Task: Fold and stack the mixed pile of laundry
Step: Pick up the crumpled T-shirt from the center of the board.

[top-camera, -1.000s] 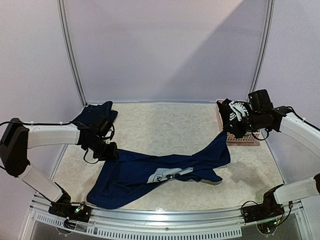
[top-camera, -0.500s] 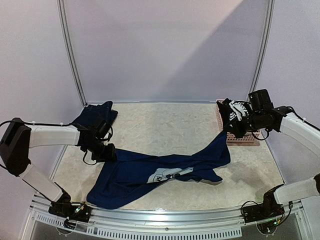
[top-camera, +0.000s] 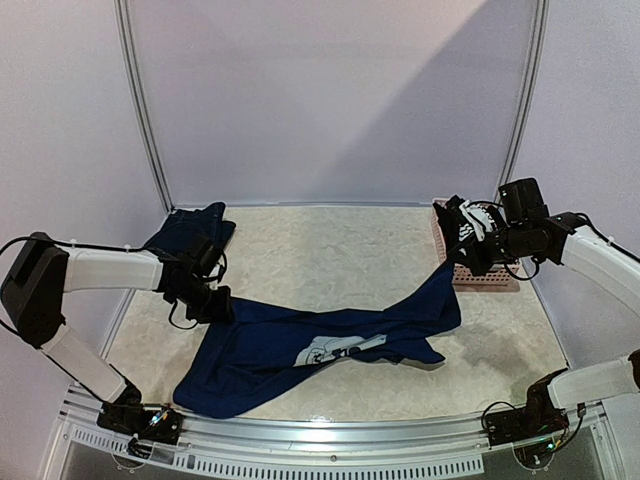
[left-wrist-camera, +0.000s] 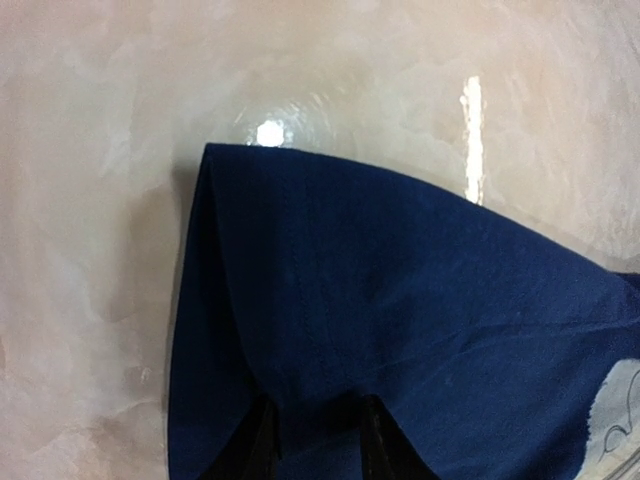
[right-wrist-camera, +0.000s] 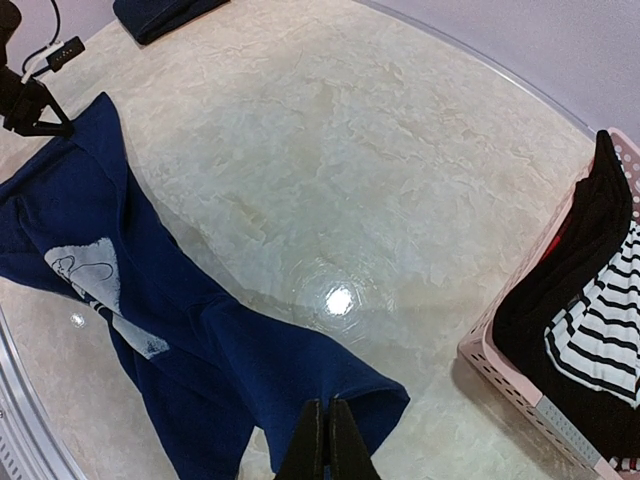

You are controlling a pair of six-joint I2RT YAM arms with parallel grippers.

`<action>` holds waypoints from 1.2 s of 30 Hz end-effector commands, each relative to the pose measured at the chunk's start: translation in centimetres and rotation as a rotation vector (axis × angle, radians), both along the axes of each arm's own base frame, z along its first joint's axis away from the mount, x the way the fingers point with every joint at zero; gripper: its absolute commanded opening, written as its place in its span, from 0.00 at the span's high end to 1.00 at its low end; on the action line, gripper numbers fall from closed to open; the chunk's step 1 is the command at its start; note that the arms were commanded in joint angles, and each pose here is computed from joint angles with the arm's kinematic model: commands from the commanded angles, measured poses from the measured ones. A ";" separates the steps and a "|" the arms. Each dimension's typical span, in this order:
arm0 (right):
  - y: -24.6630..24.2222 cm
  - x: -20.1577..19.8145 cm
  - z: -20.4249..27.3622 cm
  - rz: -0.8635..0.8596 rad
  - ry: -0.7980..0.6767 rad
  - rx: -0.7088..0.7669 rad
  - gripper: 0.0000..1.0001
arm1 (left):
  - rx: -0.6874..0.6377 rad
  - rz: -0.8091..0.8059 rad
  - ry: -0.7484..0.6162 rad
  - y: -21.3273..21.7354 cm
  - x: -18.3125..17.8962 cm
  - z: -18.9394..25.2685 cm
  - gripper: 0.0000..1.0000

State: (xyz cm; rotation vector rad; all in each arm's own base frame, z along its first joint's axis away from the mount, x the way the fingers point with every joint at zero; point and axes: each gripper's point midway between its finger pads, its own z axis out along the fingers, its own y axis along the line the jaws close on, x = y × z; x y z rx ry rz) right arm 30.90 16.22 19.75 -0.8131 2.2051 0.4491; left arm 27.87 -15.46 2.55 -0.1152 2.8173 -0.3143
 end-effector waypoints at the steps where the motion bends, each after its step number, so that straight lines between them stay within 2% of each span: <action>1: -0.2 -0.2 0.1 0.002 -0.011 0.004 1.00 | 0.016 0.007 -0.011 0.5 0.6 -0.3 0.75; 9: -0.3 -0.2 0.0 -0.001 -0.012 0.002 1.00 | 0.081 -0.004 -0.041 1.5 1.2 0.8 0.88; 16: -0.6 0.9 0.9 -0.035 -0.030 -0.015 1.00 | 0.161 -0.037 -0.138 2.5 2.7 6.0 1.00; 23: -0.5 4.2 5.5 -0.065 -0.098 -0.045 1.00 | 0.256 -0.057 -0.281 4.1 4.4 14.4 1.00; 31: -1.5 7.3 15.7 -0.126 -0.314 -0.067 1.00 | 0.305 0.003 -0.500 7.2 4.9 26.0 1.00; 36: -1.5 8.7 20.4 -0.125 -0.408 -0.071 1.00 | 0.294 0.052 -0.657 8.8 4.5 33.7 1.00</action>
